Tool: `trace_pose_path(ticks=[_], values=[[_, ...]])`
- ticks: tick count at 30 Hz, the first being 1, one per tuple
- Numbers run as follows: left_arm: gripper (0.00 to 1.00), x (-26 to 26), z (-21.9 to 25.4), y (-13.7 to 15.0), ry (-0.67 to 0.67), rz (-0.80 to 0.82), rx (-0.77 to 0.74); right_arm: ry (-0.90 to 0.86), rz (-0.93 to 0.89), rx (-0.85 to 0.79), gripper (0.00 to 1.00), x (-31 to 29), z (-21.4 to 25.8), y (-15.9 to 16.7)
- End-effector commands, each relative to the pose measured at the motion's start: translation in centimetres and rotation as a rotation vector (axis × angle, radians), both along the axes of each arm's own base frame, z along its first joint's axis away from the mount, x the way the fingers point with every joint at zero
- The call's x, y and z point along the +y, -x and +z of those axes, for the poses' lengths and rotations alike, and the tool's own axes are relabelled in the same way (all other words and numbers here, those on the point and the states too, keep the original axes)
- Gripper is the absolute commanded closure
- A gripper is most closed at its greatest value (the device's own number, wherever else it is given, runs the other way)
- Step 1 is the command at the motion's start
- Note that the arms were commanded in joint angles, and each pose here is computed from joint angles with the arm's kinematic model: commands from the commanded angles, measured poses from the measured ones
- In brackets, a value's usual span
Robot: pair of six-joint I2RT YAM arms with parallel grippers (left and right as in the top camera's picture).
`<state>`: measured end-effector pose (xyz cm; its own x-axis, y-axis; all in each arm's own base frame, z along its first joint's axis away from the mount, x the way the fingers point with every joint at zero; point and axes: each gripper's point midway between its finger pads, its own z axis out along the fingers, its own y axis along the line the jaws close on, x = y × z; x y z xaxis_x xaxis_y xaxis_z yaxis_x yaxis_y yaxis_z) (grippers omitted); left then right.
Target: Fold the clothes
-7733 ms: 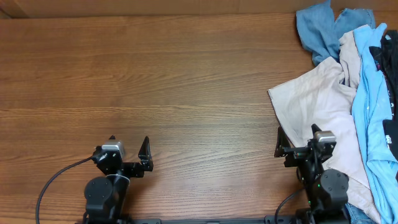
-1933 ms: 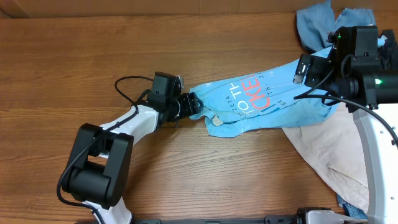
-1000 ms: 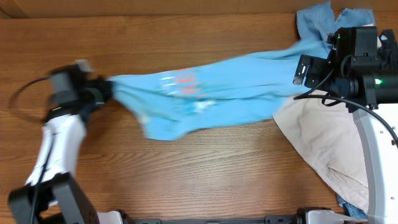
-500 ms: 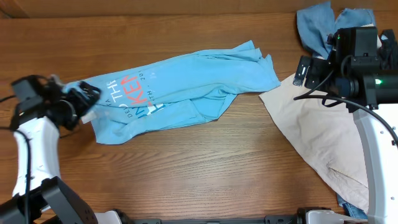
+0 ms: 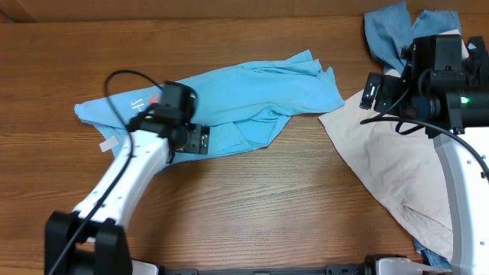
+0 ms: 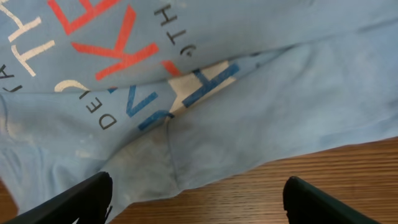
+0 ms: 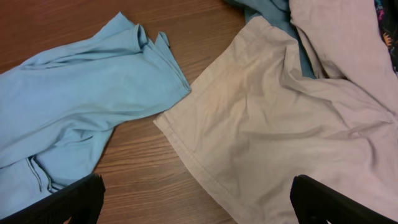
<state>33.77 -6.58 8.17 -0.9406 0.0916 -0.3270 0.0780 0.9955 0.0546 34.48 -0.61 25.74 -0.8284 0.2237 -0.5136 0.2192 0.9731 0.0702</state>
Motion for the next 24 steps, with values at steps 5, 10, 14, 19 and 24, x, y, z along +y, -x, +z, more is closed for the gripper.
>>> trace_pose_path(ticks=[5,10,14,19,24], values=[[0.2,4.4,-2.9,0.2,-0.346,0.011,0.084,-0.003,0.003,-0.005,0.0,0.0,0.3,0.1],[0.3,4.2,-3.1,0.4,-0.353,-0.018,0.101,-0.003,0.003,-0.004,0.0,0.0,0.2,0.1],[0.36,3.4,-3.6,2.6,-0.338,-0.07,0.191,-0.002,0.003,-0.004,0.0,0.0,0.2,0.1],[0.35,2.8,-3.7,4.1,-0.36,-0.137,0.25,-0.002,0.002,-0.008,0.0,0.0,0.3,0.0],[0.3,2.2,-3.7,3.1,-0.361,-0.192,0.216,-0.002,0.002,-0.012,0.0,0.0,0.3,-0.1]])
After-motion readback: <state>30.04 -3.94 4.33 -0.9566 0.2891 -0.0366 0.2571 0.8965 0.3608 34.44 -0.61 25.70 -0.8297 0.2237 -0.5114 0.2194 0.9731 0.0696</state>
